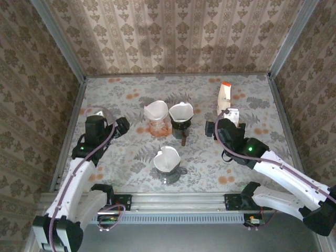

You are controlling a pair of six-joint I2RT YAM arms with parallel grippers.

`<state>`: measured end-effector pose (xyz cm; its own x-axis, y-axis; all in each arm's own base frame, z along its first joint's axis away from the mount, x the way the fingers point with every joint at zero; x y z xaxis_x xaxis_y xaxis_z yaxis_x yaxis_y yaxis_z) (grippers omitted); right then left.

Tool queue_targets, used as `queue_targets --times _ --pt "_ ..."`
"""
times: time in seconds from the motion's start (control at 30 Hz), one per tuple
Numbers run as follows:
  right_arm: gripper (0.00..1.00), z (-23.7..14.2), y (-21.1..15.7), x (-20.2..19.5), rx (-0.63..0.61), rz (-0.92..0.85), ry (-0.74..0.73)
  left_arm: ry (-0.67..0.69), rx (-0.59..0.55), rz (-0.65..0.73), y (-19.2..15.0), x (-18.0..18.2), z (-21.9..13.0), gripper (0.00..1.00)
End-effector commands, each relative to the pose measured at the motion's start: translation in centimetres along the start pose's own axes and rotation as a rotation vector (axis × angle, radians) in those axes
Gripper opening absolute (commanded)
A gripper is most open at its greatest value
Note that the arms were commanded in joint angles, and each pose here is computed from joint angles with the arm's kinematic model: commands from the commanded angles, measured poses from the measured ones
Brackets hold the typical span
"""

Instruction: Place the coffee filter in the dripper

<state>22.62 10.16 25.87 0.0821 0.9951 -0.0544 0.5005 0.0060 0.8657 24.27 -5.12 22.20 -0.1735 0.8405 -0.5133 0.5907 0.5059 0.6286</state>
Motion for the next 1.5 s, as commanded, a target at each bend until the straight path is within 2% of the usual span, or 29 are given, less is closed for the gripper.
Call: queue_targets --times 0.0,0.1,0.27,0.37,0.47,0.6,0.77,0.83,0.9,1.0,1.07,1.2,1.33,1.47 --pt "1.0 0.9 -0.1 -0.8 -0.036 0.073 -0.011 0.034 -0.17 0.117 2.5 0.2 1.6 1.0" --pt "1.0 1.8 -1.0 -0.7 -0.018 0.056 0.011 0.158 -0.251 0.158 3.0 2.2 3.1 1.0" --pt "1.0 2.7 -1.9 -0.6 -0.009 0.051 0.039 0.373 -0.232 0.386 3.2 4.7 6.5 1.0" --pt "1.0 2.9 -1.8 -0.8 -0.005 0.054 0.033 0.428 -0.279 0.454 3.9 5.9 8.2 1.0" --pt "1.0 3.0 -1.8 -1.2 0.002 0.071 0.019 0.421 -0.392 0.549 4.3 6.3 8.7 1.0" --pt "1.0 3.3 -2.2 -1.6 0.012 0.081 -0.005 0.411 -0.364 0.543 3.9 8.2 10.0 1.0" --pt "1.0 4.0 -2.6 -1.9 0.038 0.066 -0.027 0.421 -0.363 0.554 3.9 8.7 10.4 1.0" --pt "1.0 4.2 -2.7 -1.8 0.047 0.062 -0.016 0.399 -0.377 0.497 3.7 8.9 9.9 1.0" --pt "1.0 4.4 -2.7 -1.8 0.049 0.062 -0.015 0.309 -0.396 0.418 3.7 8.6 9.9 1.0" --pt "1.0 4.6 -2.8 -2.0 0.056 0.061 -0.026 0.3 -0.396 0.476 3.6 8.4 11.0 1.0" --pt "1.0 4.8 -2.9 -2.0 0.06 0.059 -0.029 0.286 -0.414 0.465 2.9 8.9 11.5 1.0" --pt "1.0 5.1 -3.0 -2.1 0.063 0.049 -0.039 0.247 -0.431 0.569 1.5 7.9 12.6 1.0" --pt "1.0 5.2 -2.9 -2.5 0.06 0.059 -0.054 0.206 -0.378 0.519 2.0 8.4 12.9 1.0" --pt "1.0 5.1 -2.2 -2.6 0.014 0.032 -0.029 0.199 -0.383 0.537 2.1 8.3 13.0 1.0"
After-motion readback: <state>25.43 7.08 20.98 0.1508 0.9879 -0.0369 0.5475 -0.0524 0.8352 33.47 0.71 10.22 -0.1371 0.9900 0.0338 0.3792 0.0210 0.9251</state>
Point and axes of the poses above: each hand's point on the last joint's axis, 136 mm out from that joint toward the fingers, its own z axis out along the fingers, its own x axis along the line the jaws close on, y = z × x, the point moved 6 cm from there along -z, back along the fingers, and after that the axes turned 6 degrees about -z, right-handed, at the moved point
